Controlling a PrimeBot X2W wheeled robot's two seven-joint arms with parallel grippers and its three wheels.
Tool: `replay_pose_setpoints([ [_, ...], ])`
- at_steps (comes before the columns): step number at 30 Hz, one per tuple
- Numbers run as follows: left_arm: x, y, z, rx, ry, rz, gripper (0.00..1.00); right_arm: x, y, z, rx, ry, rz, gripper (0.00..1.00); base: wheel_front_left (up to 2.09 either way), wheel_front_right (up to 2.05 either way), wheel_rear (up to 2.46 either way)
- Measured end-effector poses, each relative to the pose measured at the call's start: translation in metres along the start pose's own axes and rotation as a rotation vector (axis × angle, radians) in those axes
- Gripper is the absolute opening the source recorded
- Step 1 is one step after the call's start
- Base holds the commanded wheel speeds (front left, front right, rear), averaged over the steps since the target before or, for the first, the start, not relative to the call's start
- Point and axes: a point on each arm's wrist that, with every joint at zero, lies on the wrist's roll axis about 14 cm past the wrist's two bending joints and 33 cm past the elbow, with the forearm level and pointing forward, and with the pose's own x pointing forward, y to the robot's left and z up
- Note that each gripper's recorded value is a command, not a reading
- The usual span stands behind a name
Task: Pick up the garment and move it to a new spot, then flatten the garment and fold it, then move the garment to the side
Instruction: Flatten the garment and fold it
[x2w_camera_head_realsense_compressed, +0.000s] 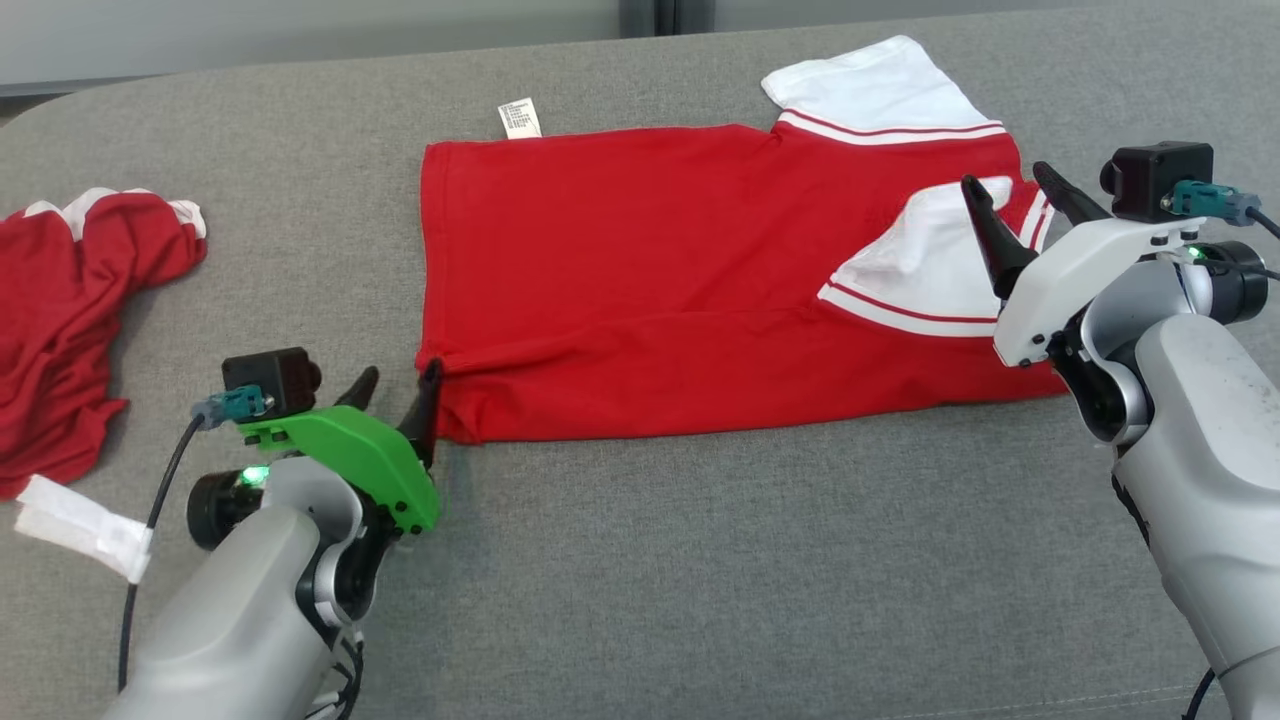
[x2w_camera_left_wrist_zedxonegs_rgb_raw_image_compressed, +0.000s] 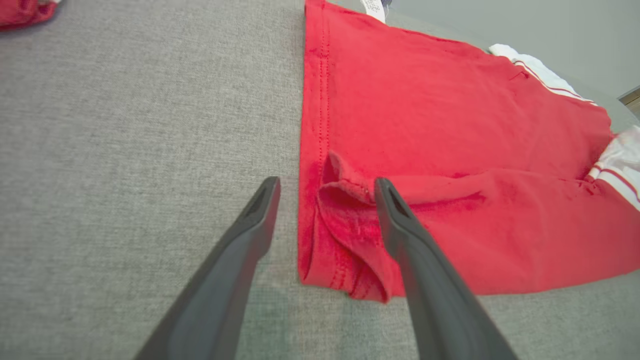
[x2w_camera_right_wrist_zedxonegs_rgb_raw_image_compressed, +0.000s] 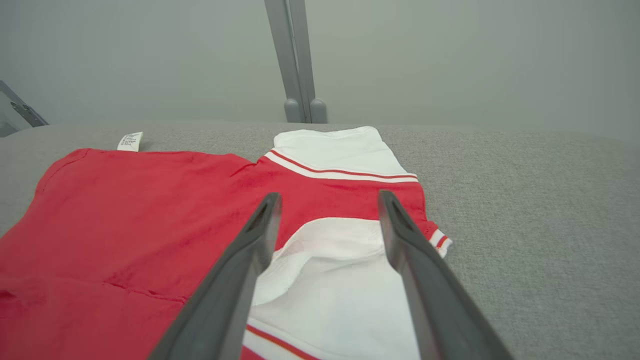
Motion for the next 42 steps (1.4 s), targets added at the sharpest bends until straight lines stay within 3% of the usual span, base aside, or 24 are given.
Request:
replay_pose_setpoints([
  [6,-0.021,0.035,-0.003,0.096,-0.032,0.140,1.00,-0.024,-0.017,-0.022,-0.006,0.098,-0.041,1.00,0.00,0.00,0.00],
  [11,-0.028,0.021,-0.015,0.108,-0.034,0.129,1.00,-0.055,-0.041,-0.059,0.013,0.241,-0.117,1.00,0.00,0.00,0.00],
  [17,-0.022,0.004,-0.027,0.134,-0.005,0.093,1.00,-0.071,-0.057,-0.080,0.038,0.302,-0.201,1.00,0.00,0.00,0.00],
  [33,0.003,0.009,-0.050,0.169,0.117,0.117,1.00,-0.064,-0.041,-0.125,0.103,0.456,-0.211,1.00,0.00,0.00,0.00],
  [34,0.004,0.010,-0.052,0.165,0.127,0.115,0.76,-0.065,-0.041,-0.127,0.107,0.468,-0.213,1.00,0.00,0.00,0.00],
  [35,0.004,0.010,-0.055,0.160,0.139,0.110,0.00,-0.065,-0.041,-0.129,0.109,0.475,-0.213,0.00,0.00,0.00,0.00],
  [42,-0.009,0.005,-0.062,0.087,0.130,0.077,0.00,-0.071,-0.050,-0.115,0.109,0.401,-0.236,0.00,0.00,0.00,0.00],
])
